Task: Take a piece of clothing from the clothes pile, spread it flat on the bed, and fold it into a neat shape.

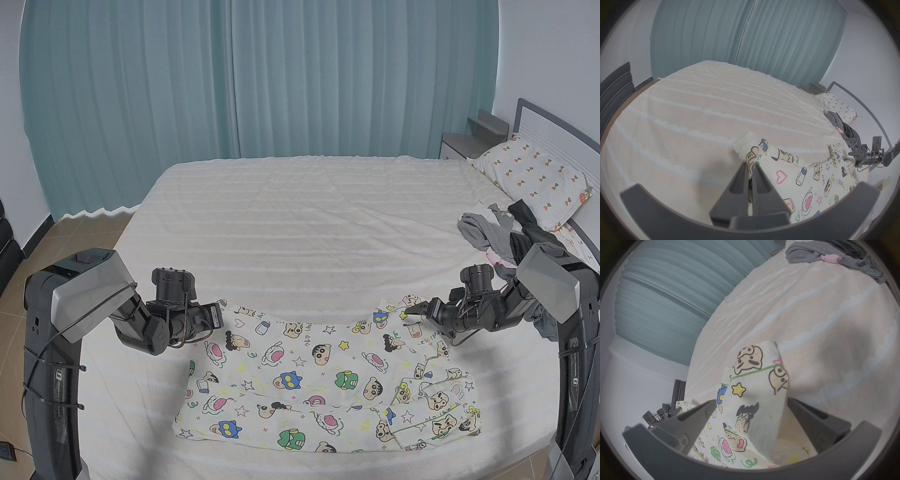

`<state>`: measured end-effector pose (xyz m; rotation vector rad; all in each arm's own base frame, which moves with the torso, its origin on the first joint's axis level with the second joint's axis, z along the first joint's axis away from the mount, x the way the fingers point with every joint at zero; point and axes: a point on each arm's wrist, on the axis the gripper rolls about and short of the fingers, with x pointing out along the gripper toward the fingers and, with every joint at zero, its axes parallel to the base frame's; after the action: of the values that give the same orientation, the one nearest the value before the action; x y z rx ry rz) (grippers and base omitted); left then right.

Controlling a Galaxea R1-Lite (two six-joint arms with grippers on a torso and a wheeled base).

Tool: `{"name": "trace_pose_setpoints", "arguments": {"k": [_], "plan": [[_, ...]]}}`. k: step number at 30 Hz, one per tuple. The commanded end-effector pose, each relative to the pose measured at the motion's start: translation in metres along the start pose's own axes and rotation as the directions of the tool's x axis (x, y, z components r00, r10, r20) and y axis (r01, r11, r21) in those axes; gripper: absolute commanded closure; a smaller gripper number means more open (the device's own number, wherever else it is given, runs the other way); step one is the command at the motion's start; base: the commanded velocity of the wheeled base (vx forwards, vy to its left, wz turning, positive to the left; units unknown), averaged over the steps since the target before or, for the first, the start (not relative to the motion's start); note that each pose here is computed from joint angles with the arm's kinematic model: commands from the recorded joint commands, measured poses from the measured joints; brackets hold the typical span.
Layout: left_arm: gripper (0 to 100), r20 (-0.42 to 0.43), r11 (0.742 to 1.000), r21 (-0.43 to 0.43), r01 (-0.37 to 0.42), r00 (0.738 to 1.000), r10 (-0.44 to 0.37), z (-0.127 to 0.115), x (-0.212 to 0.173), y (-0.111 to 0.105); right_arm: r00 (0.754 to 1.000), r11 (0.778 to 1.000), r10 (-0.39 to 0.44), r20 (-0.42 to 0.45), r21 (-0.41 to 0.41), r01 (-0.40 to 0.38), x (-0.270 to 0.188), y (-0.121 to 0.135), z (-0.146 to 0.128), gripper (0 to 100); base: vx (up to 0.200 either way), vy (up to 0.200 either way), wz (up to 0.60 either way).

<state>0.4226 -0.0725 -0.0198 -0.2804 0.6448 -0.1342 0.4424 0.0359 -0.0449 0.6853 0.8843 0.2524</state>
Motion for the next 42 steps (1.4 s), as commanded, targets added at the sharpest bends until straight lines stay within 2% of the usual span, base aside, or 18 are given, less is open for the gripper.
{"name": "trace_pose_setpoints", "arguments": {"k": [1,3,4,13,15,18,27,36,42], "plan": [[100,-0.003,1.000,0.001,-0.001,1.000,0.001,-0.001,-0.001,0.000,1.000,1.000,0.012,-0.019,-0.010,-0.013,0.009,0.004,-0.006,0,0.000,0.000,0.00],[100,-0.006,1.000,0.002,0.000,1.000,0.000,-0.002,-0.001,-0.001,1.000,1.000,0.013,-0.029,-0.013,-0.013,0.013,0.005,-0.009,0,0.000,0.000,0.00],[100,-0.007,1.000,0.003,0.001,1.000,-0.001,-0.002,-0.001,-0.001,0.999,1.000,0.012,-0.030,-0.015,-0.012,0.015,0.005,-0.010,100,0.000,0.000,0.00],[100,-0.021,1.000,0.003,-0.004,1.000,0.004,-0.004,-0.010,-0.001,1.000,1.000,-0.006,-0.001,-0.002,0.006,0.009,-0.002,-0.003,100,0.000,0.000,0.00],[100,-0.021,1.000,0.005,-0.001,1.000,0.001,-0.003,-0.015,-0.003,0.999,1.000,-0.005,0.050,-0.006,0.005,0.004,-0.004,0.002,100,0.000,0.000,0.00],[100,-0.008,1.000,0.003,0.004,1.000,-0.004,0.001,-0.018,-0.004,0.994,0.999,0.029,0.103,-0.025,-0.026,-0.004,-0.005,0.002,100,0.000,0.000,0.00],[100,0.015,1.000,0.003,0.010,1.000,-0.010,0.009,-0.025,-0.006,0.980,0.985,0.156,0.125,-0.088,-0.146,-0.020,-0.002,-0.010,100,0.000,0.000,0.00],[100,0.040,1.000,0.003,0.021,0.999,-0.021,0.019,-0.034,-0.008,0.969,0.969,0.231,0.084,-0.106,-0.222,-0.036,0.004,-0.018,100,0.000,0.000,0.00],[100,0.014,0.999,0.007,0.032,0.999,-0.032,0.012,-0.043,-0.007,0.958,0.956,0.278,0.065,-0.113,-0.270,-0.047,0.006,-0.016,100,0.000,0.000,0.00]]}}
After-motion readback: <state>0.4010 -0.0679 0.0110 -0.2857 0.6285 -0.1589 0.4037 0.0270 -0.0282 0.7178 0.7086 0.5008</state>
